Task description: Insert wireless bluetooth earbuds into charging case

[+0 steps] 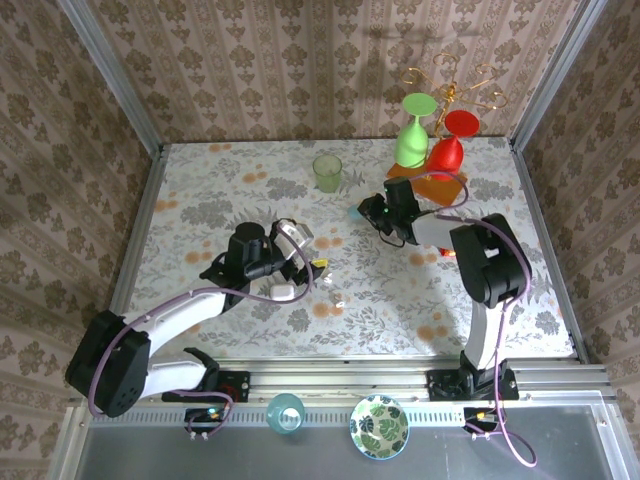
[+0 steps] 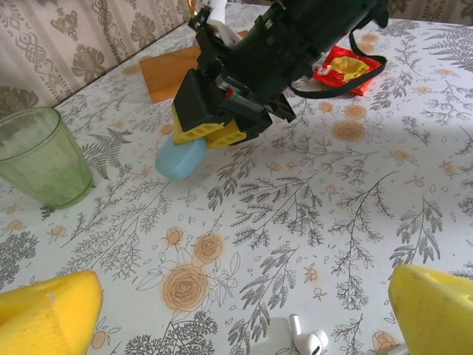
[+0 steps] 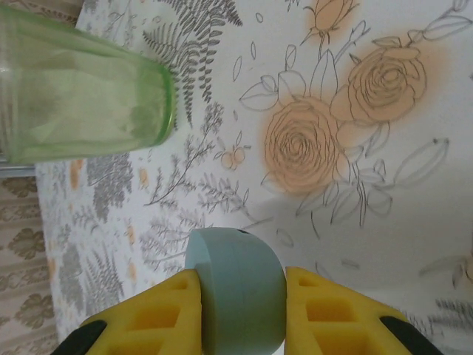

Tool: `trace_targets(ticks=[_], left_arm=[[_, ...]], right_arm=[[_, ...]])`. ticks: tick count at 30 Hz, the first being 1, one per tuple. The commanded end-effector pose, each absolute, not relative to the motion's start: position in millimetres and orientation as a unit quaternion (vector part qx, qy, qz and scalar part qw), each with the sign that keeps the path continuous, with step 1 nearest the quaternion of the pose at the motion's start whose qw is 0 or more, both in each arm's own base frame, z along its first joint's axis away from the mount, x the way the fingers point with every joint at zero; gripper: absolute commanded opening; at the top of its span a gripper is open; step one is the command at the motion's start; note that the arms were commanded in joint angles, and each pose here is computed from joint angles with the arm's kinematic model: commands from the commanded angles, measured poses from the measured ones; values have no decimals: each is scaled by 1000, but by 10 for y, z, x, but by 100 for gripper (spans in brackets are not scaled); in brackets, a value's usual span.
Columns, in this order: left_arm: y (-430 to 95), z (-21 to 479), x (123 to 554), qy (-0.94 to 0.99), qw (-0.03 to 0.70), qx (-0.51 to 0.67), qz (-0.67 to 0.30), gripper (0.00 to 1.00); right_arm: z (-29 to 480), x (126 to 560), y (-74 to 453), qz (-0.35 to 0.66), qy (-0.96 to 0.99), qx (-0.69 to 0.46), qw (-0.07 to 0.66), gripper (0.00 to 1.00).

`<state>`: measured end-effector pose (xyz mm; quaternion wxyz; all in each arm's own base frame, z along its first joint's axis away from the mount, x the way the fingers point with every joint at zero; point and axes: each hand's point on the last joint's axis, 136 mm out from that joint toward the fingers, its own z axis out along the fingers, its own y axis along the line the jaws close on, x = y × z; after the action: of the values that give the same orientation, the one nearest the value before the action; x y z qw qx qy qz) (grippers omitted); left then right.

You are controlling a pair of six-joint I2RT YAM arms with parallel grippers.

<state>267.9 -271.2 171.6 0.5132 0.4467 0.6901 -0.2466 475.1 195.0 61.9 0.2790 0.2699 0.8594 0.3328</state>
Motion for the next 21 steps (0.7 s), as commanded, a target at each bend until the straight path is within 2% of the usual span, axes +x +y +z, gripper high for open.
trace_targets(ticks=[1,3,7,10,14,18,21], left_arm=[[-2655,1732,2683,694,523,437,-234,100],[-2594,1725,2722,708,522,418,-226,100],[-2381,1652,2863,763,506,357,-185,100],[-2197,1568,2925,813,471,307,-151,100],[-2014,1448,2899,862,423,245,-135,100],[-1800,1322,2850,896,381,147,-171,100],[-1585,1230,2839,911,349,48,-215,100]], right_arm=[[561,4886,1905,309,865,269,290,22],[548,4897,1903,305,868,265,290,30],[594,4855,1788,277,877,254,299,55],[749,4777,1695,267,878,237,319,67],[987,4592,1702,267,883,175,345,77],[1298,4270,1971,299,874,14,384,80],[1432,3915,2236,307,852,-123,405,87]])
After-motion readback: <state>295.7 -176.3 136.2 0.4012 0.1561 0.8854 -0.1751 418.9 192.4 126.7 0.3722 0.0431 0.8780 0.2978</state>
